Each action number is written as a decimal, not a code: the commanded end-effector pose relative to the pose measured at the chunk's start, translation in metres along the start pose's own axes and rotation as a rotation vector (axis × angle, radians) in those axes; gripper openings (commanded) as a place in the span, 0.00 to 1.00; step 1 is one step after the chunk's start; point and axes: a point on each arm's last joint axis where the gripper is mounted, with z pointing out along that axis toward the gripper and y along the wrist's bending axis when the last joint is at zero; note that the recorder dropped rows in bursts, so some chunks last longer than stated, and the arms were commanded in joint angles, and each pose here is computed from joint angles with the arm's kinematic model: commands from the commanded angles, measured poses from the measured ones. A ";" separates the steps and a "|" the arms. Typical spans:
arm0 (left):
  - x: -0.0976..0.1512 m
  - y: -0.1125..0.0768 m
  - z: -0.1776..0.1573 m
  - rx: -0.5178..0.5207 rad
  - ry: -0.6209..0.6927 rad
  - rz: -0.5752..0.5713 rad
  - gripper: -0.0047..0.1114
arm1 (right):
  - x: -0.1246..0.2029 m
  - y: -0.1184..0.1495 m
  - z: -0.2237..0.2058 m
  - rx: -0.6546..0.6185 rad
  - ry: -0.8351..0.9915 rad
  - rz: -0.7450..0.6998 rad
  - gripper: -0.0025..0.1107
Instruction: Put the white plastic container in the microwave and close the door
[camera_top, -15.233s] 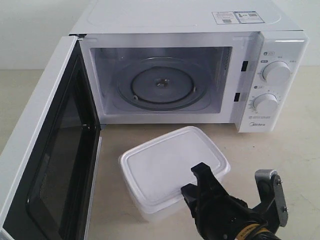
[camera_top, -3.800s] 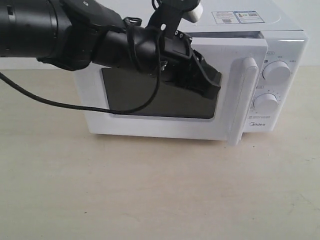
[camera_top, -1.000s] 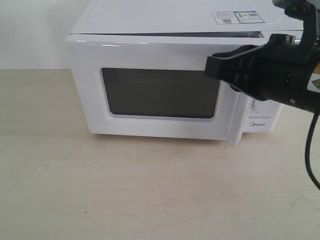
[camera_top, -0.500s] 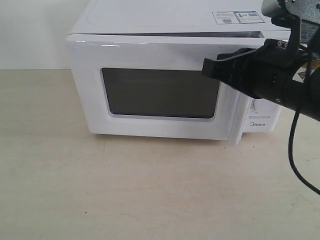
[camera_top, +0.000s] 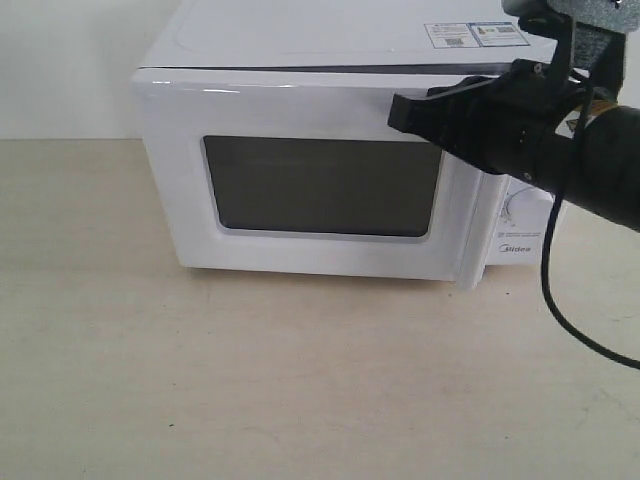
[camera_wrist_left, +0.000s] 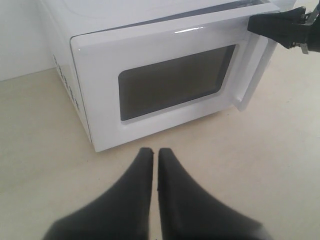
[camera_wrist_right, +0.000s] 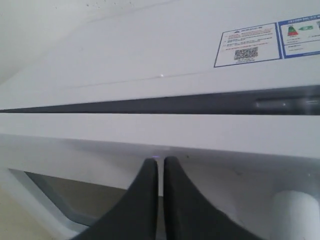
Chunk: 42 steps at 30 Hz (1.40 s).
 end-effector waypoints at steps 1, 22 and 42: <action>0.001 0.001 -0.002 -0.002 -0.007 -0.012 0.08 | -0.003 0.001 0.010 0.005 -0.011 -0.016 0.02; 0.001 0.001 -0.002 -0.006 -0.008 -0.007 0.08 | -0.004 -0.012 0.040 0.097 -0.041 -0.026 0.02; 0.003 0.002 -0.002 -0.012 0.015 -0.009 0.08 | -0.042 0.005 -0.022 -0.022 0.042 -0.002 0.02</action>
